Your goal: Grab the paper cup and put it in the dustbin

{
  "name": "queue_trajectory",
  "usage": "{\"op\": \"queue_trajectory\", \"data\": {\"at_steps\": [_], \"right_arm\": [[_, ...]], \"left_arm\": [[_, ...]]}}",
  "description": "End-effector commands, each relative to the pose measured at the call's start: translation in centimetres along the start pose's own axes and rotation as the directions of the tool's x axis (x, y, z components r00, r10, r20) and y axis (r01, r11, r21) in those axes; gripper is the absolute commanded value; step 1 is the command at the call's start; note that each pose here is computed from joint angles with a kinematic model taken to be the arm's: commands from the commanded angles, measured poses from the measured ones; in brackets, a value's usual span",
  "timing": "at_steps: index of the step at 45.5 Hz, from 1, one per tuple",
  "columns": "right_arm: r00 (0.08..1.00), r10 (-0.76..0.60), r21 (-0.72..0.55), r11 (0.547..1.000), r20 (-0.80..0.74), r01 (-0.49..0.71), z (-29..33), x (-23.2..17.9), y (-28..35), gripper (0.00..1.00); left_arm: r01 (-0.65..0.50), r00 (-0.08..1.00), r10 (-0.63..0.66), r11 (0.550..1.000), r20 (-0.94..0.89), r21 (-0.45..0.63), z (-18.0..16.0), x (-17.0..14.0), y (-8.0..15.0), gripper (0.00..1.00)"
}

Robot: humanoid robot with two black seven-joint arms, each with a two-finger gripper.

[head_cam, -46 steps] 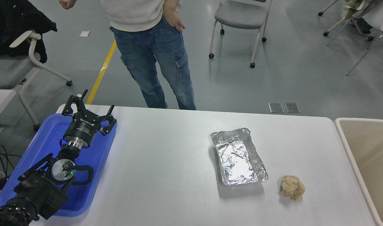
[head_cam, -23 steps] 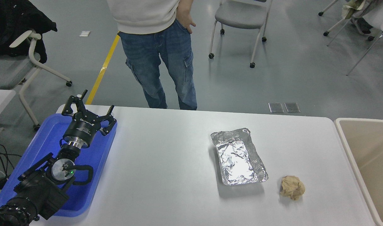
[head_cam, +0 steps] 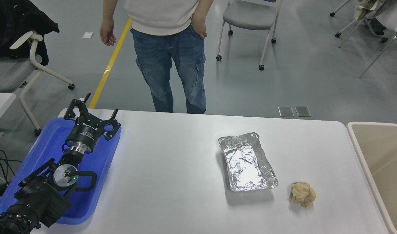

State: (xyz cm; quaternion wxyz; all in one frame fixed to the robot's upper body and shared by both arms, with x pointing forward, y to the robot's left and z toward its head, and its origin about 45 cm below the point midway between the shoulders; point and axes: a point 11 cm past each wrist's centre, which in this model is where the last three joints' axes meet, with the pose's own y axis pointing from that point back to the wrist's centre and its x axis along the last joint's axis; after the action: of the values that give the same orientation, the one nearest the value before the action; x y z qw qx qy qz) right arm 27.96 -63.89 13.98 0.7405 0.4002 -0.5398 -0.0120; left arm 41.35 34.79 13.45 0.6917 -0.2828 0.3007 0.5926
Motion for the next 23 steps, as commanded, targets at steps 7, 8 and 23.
{"op": "queue_trajectory", "data": {"at_steps": [7,8,23], "right_arm": [[0.994,-0.082,0.062,0.995,0.069,0.077,-1.6,1.0,1.5,0.99],[0.993,-0.087,0.066,0.994,0.074,0.082,-1.7,1.0,1.6,0.99],[0.982,-0.188,0.139,0.974,0.036,0.181,-3.7,0.9,4.1,1.00]], "left_arm": [[0.000,1.000,0.000,1.000,0.000,0.000,0.0,0.0,0.0,1.00],[0.000,1.000,0.000,1.000,-0.001,0.000,0.0,0.0,0.0,1.00],[0.000,1.000,0.000,1.000,0.000,0.000,0.0,0.0,0.0,1.00]]}}
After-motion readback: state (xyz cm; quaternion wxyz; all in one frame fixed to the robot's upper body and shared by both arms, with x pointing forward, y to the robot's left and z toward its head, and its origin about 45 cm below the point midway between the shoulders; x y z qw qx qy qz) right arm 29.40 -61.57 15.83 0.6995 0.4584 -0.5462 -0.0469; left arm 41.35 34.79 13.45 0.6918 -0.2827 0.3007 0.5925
